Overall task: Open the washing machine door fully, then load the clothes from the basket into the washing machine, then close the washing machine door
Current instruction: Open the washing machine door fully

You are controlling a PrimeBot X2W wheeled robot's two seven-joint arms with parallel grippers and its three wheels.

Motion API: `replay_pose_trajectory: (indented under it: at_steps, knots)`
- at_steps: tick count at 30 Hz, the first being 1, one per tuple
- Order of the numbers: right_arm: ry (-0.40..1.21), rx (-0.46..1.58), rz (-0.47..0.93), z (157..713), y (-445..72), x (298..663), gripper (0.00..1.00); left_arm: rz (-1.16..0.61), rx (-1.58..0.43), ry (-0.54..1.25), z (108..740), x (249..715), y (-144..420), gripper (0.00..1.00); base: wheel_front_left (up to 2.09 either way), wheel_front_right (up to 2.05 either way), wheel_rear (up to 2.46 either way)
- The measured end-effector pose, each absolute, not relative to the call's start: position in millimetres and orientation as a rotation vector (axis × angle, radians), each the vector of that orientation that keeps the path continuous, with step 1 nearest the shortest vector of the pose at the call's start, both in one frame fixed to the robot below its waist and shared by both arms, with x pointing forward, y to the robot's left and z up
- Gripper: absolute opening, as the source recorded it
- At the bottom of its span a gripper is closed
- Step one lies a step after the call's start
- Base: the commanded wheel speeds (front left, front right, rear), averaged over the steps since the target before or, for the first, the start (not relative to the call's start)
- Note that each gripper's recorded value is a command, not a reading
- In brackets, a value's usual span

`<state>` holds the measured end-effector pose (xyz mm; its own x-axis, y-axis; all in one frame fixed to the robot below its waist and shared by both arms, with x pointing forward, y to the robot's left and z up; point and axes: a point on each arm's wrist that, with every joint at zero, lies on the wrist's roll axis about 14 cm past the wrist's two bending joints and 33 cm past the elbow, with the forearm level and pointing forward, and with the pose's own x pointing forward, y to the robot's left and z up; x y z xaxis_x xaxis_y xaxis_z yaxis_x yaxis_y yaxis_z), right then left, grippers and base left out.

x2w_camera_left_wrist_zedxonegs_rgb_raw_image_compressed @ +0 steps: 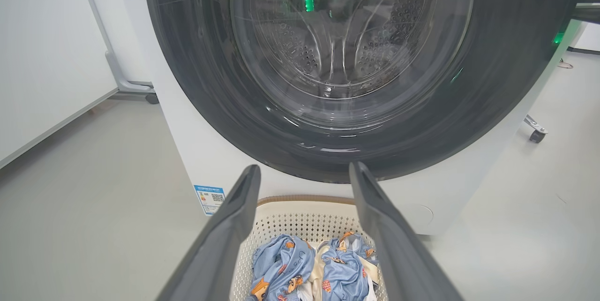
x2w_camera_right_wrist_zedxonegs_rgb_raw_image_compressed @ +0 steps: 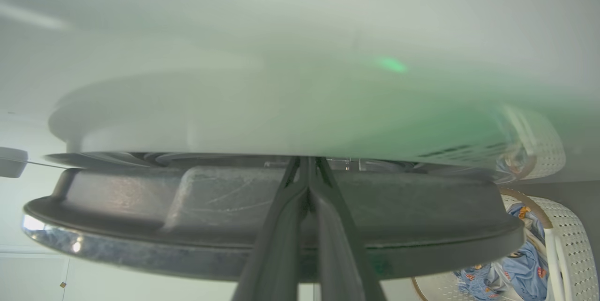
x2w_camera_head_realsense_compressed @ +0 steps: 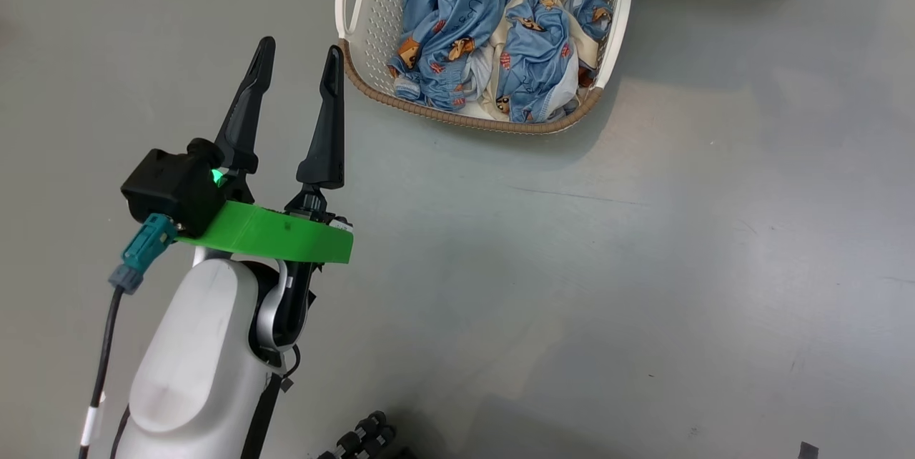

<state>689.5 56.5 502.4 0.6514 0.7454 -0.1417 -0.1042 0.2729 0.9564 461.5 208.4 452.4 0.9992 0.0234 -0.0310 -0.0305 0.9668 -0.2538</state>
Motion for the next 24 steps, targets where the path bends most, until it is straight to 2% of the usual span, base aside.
replay_pose_trajectory:
  at_steps: [14, 24]
  knots:
    - [0.730, 1.157, 0.655, 500.8, 63.7, 683.1, 0.00, 0.033, -0.255, 0.022, 457.1, 458.2, 210.3, 1.00, 0.00, 0.00, 0.00]
    - [0.826, 1.143, 0.735, 503.6, 70.5, 667.4, 0.00, 0.026, -0.260, 0.011, 460.7, 459.1, 208.2, 1.00, 0.00, 0.00, 0.00]
